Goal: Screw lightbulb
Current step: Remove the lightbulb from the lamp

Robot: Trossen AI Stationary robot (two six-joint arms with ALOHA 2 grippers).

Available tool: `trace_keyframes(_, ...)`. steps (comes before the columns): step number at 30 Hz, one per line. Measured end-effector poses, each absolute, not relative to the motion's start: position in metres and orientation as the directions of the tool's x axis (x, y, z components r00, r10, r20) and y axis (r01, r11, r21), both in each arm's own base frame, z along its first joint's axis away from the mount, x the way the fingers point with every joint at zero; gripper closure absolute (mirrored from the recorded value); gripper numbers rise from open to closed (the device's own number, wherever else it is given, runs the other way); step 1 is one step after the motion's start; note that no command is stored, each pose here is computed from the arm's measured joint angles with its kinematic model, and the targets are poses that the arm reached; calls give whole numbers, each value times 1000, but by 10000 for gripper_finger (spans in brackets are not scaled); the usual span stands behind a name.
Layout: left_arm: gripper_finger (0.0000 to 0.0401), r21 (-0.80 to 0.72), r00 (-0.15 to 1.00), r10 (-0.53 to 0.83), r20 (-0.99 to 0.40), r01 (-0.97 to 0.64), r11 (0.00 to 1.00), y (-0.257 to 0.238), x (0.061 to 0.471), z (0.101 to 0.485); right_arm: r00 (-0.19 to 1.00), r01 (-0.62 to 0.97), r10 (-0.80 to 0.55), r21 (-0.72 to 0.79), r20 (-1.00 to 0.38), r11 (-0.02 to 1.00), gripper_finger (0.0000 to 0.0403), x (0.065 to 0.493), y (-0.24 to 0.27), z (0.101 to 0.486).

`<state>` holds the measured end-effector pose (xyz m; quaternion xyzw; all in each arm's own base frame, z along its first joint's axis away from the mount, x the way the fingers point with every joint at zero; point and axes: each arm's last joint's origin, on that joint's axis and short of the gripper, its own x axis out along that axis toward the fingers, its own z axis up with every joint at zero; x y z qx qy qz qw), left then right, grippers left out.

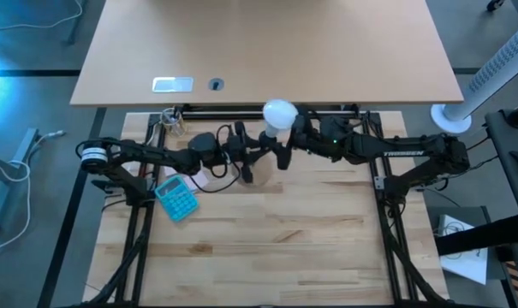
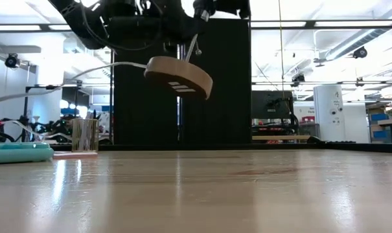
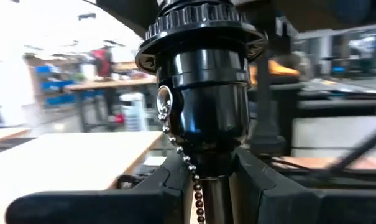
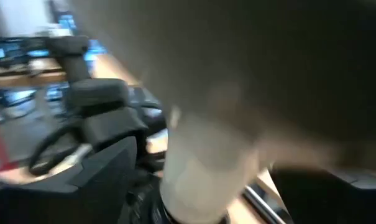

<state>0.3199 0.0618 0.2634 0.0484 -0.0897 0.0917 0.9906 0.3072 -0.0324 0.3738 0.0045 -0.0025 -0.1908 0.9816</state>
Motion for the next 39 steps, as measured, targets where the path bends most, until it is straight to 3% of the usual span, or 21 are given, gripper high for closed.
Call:
trace_keyframes(6, 340, 84, 922, 315, 223, -340, 937, 67, 318, 266, 860, 502, -510, 130, 33, 855, 60, 305, -36, 377)
trace_keyframes(16, 340, 89, 906, 355, 232, -383, 919, 77, 315, 267, 778, 587, -621, 245, 94, 772, 59, 302, -40, 384)
trace_keyframes(31, 340, 110, 907, 362, 213, -391, 914, 78, 316, 265, 788, 570, -612, 293, 69, 767, 59, 321, -44, 367)
trace_keyframes(39, 340, 107, 908, 364, 206, -390, 914, 78, 315, 263, 772, 565, -623, 316, 124, 762, 59, 321, -45, 372)
